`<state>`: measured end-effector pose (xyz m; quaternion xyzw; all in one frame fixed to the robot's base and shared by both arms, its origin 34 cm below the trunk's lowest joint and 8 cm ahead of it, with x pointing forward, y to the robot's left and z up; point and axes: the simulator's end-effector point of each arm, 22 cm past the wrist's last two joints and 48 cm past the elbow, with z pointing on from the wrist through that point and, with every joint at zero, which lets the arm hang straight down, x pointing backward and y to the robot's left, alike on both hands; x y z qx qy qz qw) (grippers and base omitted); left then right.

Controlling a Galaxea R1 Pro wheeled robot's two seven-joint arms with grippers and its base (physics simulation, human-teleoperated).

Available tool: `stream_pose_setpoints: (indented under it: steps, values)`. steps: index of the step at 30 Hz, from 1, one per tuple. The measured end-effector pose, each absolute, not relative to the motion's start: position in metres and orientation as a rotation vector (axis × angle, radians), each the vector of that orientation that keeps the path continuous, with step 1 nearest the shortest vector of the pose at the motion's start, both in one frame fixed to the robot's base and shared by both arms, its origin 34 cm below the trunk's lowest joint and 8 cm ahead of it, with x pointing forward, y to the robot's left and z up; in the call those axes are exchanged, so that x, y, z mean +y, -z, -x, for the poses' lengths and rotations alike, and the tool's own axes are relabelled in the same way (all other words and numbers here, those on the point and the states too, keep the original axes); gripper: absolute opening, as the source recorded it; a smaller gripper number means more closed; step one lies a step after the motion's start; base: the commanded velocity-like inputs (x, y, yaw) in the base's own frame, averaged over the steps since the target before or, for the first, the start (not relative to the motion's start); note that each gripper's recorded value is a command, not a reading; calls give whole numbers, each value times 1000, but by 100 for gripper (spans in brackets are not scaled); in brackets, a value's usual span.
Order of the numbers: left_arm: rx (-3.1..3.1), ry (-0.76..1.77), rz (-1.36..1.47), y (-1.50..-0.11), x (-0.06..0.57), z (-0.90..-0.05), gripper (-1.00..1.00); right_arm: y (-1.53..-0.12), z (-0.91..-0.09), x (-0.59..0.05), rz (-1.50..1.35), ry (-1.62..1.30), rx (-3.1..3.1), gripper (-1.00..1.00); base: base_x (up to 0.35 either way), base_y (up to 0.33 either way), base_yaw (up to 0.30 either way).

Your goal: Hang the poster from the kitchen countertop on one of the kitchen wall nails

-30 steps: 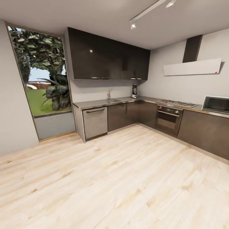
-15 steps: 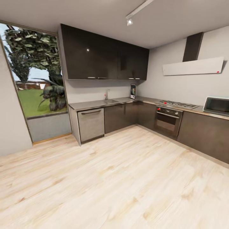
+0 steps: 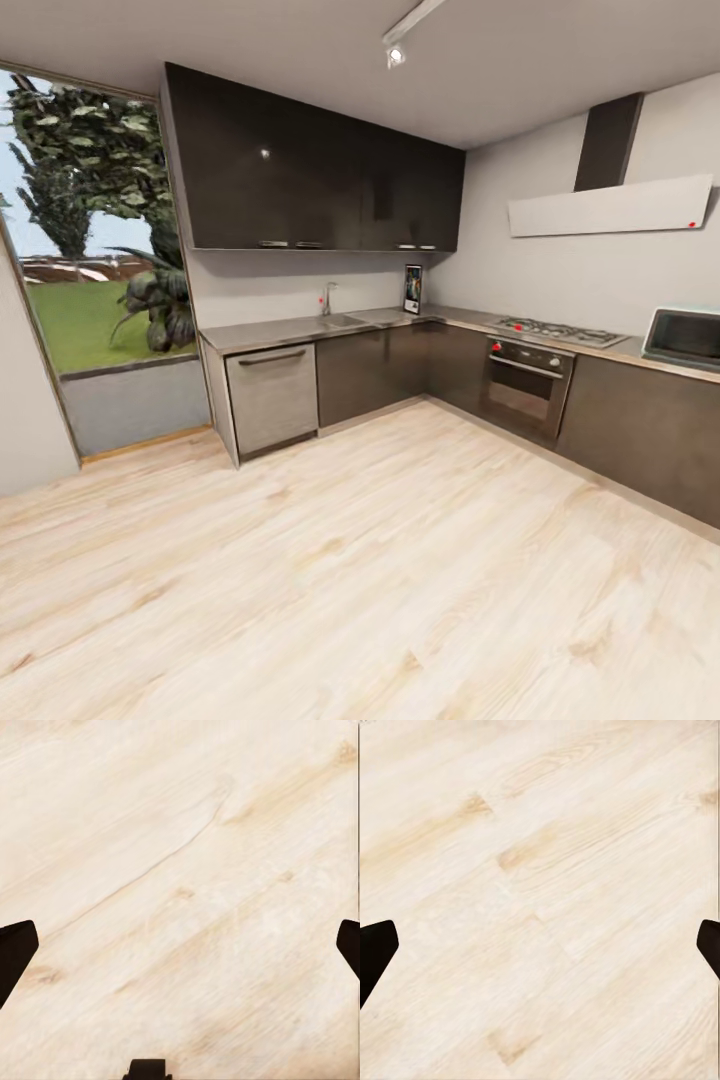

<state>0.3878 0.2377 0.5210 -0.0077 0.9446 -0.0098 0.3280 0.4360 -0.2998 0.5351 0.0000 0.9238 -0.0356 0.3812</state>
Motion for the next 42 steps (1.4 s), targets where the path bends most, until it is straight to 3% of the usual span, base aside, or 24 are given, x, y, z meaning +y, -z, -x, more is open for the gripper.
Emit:
stream_pose_setpoints:
  steps: [42]
  values:
    - [2473, 25, 21, -521, 238, -388, 100, -534, -435, -300, 1, 90, 2362, 100, 296, -192, 0]
